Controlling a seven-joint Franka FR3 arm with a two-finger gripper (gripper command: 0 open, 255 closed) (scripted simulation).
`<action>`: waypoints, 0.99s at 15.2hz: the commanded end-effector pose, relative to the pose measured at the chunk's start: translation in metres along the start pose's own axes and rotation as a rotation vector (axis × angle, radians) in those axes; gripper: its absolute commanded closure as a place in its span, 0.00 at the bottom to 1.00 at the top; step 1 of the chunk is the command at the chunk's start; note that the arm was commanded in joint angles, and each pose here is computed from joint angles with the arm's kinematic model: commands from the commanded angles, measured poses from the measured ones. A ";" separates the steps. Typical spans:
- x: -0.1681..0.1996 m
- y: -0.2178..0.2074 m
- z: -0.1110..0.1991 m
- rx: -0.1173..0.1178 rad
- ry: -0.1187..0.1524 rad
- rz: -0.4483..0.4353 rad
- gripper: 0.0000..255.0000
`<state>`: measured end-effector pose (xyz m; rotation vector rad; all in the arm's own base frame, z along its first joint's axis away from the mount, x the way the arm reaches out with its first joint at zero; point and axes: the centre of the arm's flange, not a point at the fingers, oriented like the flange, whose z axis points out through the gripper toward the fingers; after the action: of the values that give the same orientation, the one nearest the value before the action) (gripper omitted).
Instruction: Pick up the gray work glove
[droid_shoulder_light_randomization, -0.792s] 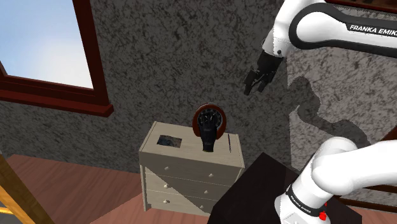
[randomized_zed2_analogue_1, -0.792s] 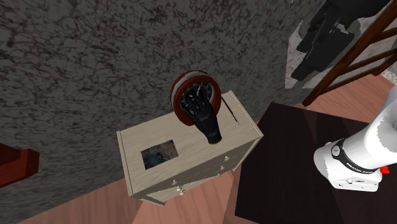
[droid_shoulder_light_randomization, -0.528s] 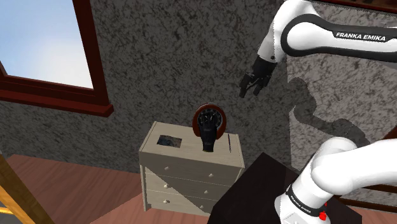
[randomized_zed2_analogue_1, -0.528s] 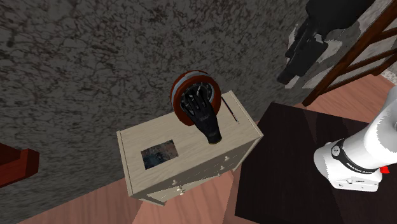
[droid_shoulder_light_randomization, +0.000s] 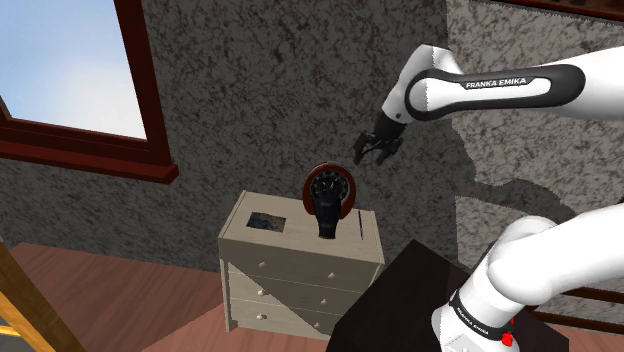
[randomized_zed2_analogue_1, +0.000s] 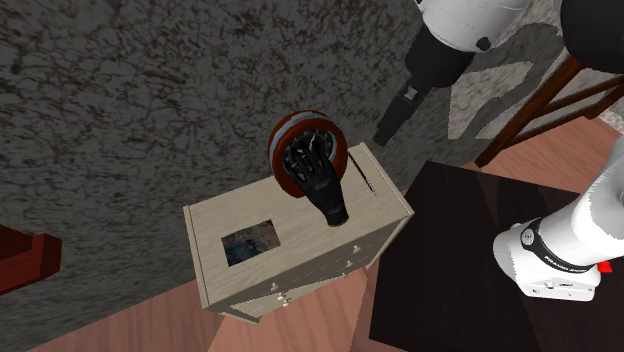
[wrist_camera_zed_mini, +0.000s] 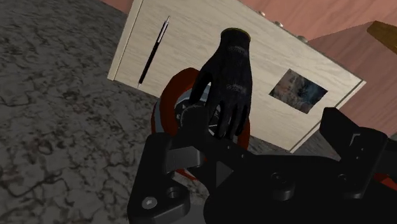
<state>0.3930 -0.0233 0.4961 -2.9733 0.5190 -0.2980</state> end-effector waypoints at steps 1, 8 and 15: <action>0.012 0.008 0.023 0.017 0.018 0.040 0.00; 0.053 0.028 0.101 0.074 0.067 0.176 0.00; 0.095 0.049 0.177 0.132 0.116 0.311 0.00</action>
<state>0.4974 -0.0829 0.3443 -2.7262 0.8926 -0.4435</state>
